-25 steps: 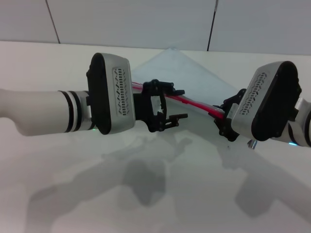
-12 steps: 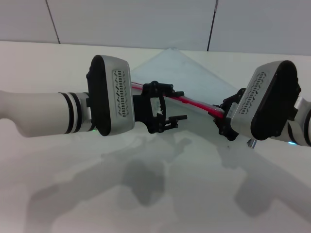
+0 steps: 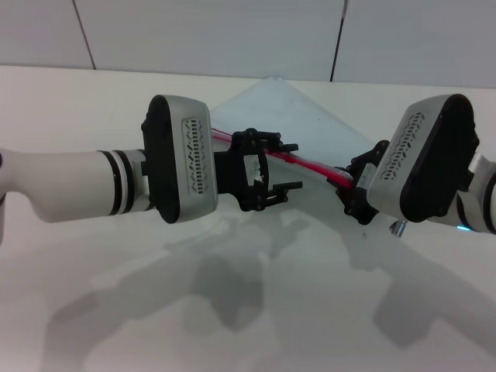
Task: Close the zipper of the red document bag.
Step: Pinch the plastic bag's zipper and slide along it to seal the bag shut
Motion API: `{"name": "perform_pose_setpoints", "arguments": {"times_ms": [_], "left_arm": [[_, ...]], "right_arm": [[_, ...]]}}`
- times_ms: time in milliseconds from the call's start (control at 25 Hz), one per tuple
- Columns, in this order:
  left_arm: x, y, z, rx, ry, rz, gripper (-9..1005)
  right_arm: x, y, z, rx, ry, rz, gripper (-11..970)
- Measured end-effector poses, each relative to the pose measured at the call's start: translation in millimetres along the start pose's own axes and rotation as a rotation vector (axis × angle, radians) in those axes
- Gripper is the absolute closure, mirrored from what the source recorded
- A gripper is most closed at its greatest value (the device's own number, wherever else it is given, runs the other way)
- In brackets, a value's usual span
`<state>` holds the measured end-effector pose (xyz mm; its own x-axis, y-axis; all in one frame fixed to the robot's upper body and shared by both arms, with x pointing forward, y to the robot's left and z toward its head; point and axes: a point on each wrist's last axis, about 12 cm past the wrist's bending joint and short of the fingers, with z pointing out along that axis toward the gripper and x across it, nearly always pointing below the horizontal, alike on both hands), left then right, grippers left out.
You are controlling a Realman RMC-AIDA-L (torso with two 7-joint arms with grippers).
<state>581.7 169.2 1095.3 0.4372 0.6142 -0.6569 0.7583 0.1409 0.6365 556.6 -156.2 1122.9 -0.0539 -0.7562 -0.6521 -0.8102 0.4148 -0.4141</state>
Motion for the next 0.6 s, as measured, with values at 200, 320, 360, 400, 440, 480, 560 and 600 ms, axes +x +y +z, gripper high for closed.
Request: {"name": "perform_pose_setpoints", "arguments": {"times_ms": [200, 320, 360, 400, 440, 480, 560, 600], "left_arm": [[0.1, -0.6, -0.1, -0.001, 0.000, 0.001, 500], [1.3, -1.5, -0.7, -0.002, 0.004, 0.001, 522], [1.7, -1.6, -0.8, -0.003, 0.006, 0.001, 529], [2.4, -1.8, -1.0, -0.005, 0.009, 0.001, 536], [2.9, -1.9, -1.1, -0.007, 0.012, 0.001, 544], [3.4, -2.0, -1.2, -0.007, 0.014, 0.000, 551], [4.5, -2.6, -1.3, -0.007, 0.018, -0.002, 566], [5.1, -2.8, -1.2, -0.008, 0.021, -0.003, 573]], "right_arm": [[0.0, -0.1, 0.3, -0.001, 0.000, 0.000, 908], [-0.2, -0.1, 0.4, -0.001, 0.000, -0.001, 907], [-0.1, -0.1, 0.5, -0.001, 0.001, -0.001, 906], [0.0, -0.1, 0.5, -0.001, 0.001, -0.001, 906], [0.2, 0.0, 0.6, -0.002, 0.002, -0.001, 906], [0.4, 0.0, 0.7, -0.002, 0.002, -0.001, 906], [0.5, 0.0, 0.7, -0.002, 0.003, -0.001, 905], [0.5, 0.0, 0.7, -0.002, 0.002, -0.001, 905]]}}
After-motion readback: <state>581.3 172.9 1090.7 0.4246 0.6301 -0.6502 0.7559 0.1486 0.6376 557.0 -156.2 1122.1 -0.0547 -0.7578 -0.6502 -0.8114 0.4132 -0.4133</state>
